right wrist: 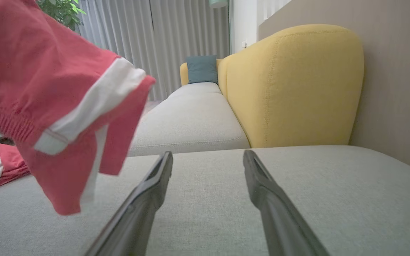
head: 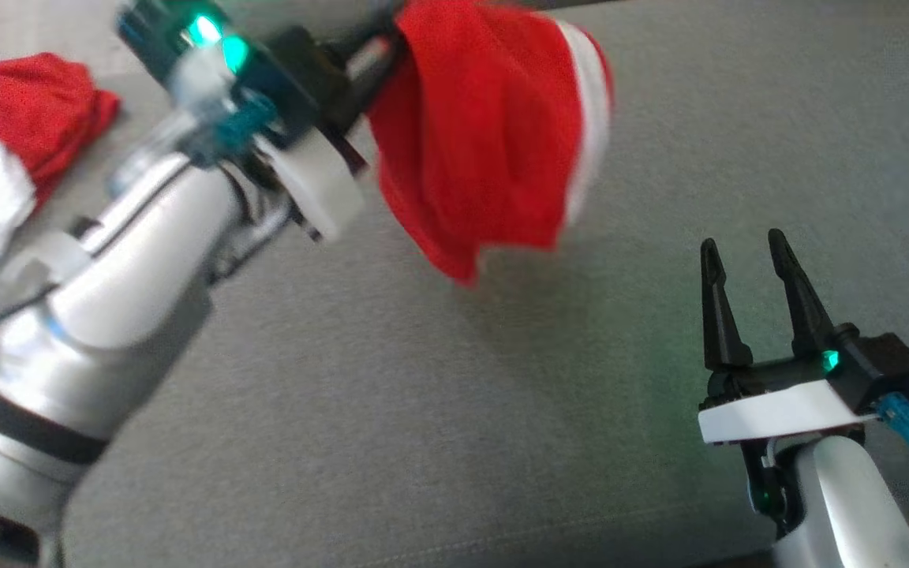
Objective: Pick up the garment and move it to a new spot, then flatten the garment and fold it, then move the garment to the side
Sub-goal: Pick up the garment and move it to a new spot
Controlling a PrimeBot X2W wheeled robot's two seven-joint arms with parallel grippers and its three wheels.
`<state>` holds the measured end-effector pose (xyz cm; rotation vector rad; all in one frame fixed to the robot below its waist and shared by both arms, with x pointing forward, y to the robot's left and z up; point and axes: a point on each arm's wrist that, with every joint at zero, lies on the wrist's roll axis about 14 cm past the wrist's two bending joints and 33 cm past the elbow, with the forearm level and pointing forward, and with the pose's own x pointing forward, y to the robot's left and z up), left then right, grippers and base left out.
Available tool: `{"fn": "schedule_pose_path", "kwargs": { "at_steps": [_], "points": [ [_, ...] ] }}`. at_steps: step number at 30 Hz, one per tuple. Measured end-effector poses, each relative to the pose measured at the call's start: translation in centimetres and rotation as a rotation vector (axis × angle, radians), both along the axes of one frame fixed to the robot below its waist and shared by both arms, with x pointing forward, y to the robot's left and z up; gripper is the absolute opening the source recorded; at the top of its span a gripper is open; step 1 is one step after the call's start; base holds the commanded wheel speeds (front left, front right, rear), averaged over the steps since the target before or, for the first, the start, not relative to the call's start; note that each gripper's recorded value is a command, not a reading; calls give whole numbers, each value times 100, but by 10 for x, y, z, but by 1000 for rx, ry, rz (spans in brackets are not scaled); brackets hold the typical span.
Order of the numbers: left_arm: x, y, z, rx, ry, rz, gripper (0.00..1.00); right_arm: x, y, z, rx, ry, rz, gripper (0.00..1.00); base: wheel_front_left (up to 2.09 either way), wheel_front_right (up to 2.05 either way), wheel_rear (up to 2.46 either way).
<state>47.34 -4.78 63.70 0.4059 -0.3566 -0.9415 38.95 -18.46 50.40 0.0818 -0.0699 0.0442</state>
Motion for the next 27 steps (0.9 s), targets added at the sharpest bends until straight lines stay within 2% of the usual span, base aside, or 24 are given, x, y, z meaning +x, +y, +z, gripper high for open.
{"fn": "schedule_pose_path", "kwargs": {
  "at_steps": [5, 12, 13, 14, 15, 16, 21, 27],
  "points": [
    [3, -26, -68, 17, 197, -28, 0, -6, -20, -8, 6, 27, -61, 100, 0, 0, 0],
    [37, -13, -145, 81, 346, 57, 0, -5, -41, -13, 8, 45, -124, 100, 0, 0, 0],
    [41, -11, -157, 91, 372, 71, 10, -6, -44, -16, 9, 54, -132, 100, 0, 0, 0],
    [43, -7, -168, 106, 396, 85, 44, -7, -46, -18, 10, 62, -139, 100, 0, 0, 0],
    [46, -4, -178, 121, 418, 99, 91, -7, -48, -21, 9, 70, -144, 100, 0, 0, 0],
    [48, -1, -187, 133, 437, 111, 100, -7, -49, -23, 7, 77, -148, 100, 0, 0, 0],
    [54, 26, -210, 157, 527, 207, 100, -3, -46, -24, 12, 78, -137, 100, 0, 0, 0],
    [65, 54, -190, 122, 524, 295, 100, 4, -30, -18, 21, 54, -89, 100, 0, 0, 0]
  ]
}}
